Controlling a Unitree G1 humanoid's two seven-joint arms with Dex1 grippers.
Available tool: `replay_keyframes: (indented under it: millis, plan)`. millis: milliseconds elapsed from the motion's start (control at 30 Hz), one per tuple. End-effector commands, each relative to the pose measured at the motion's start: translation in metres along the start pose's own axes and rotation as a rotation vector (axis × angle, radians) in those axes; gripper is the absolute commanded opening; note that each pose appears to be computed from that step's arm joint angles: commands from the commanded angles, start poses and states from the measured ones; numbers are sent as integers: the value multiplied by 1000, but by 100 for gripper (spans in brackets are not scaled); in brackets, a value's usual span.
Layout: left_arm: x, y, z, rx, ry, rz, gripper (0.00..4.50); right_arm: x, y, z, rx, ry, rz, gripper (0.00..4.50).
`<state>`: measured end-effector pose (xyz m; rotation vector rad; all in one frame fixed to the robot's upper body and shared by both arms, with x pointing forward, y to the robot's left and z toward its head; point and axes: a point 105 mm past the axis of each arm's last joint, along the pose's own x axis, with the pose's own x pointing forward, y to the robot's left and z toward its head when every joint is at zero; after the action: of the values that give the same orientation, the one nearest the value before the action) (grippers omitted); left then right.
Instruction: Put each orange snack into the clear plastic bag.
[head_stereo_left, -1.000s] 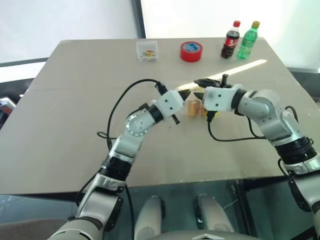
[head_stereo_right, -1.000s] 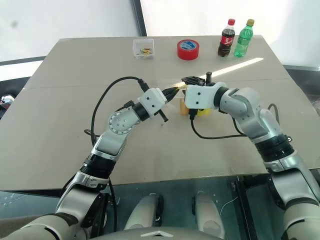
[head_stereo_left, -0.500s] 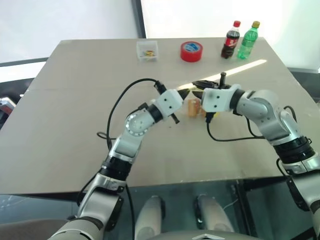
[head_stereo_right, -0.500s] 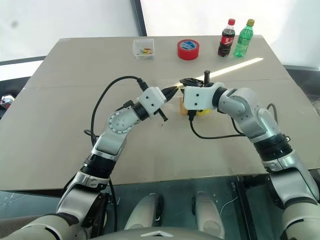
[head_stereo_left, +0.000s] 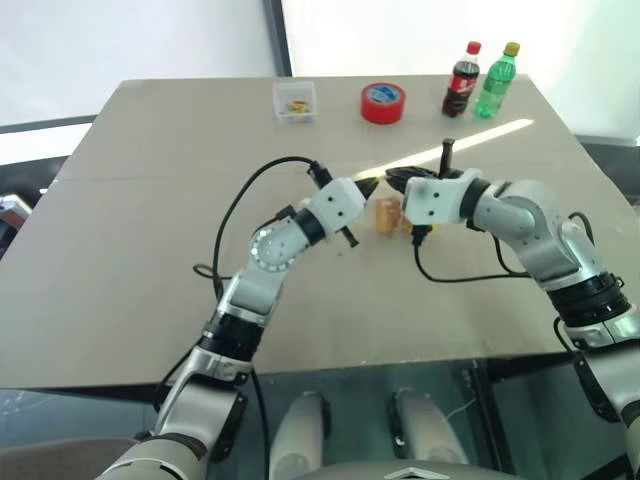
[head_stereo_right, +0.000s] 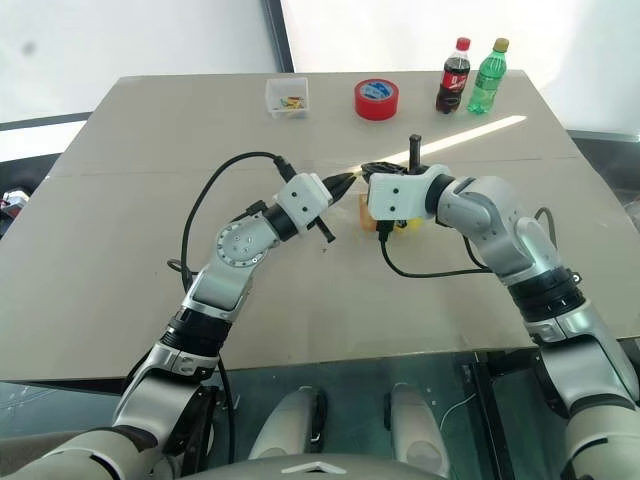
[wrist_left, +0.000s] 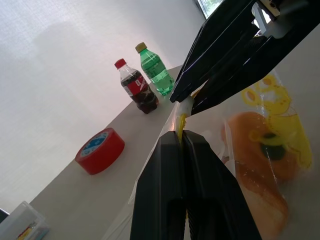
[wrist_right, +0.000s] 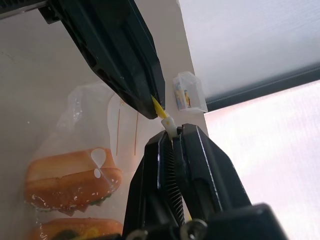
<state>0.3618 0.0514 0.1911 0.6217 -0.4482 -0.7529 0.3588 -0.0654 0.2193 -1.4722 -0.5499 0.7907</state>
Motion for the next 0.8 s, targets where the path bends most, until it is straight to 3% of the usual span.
replay_keyframes:
  millis: [33, 300, 800]
  plan:
    - [1, 5, 18, 24, -62, 15, 0, -3, -13, 2, -7, -3, -50, 25]
    - [0, 5, 17, 24, -58, 15, 0, -4, -9, -1, 4, 11, -42, 25]
    - [-9, 36, 1, 93, 7, 100, 0, -60, -18, -69, 176, 296, -140, 25]
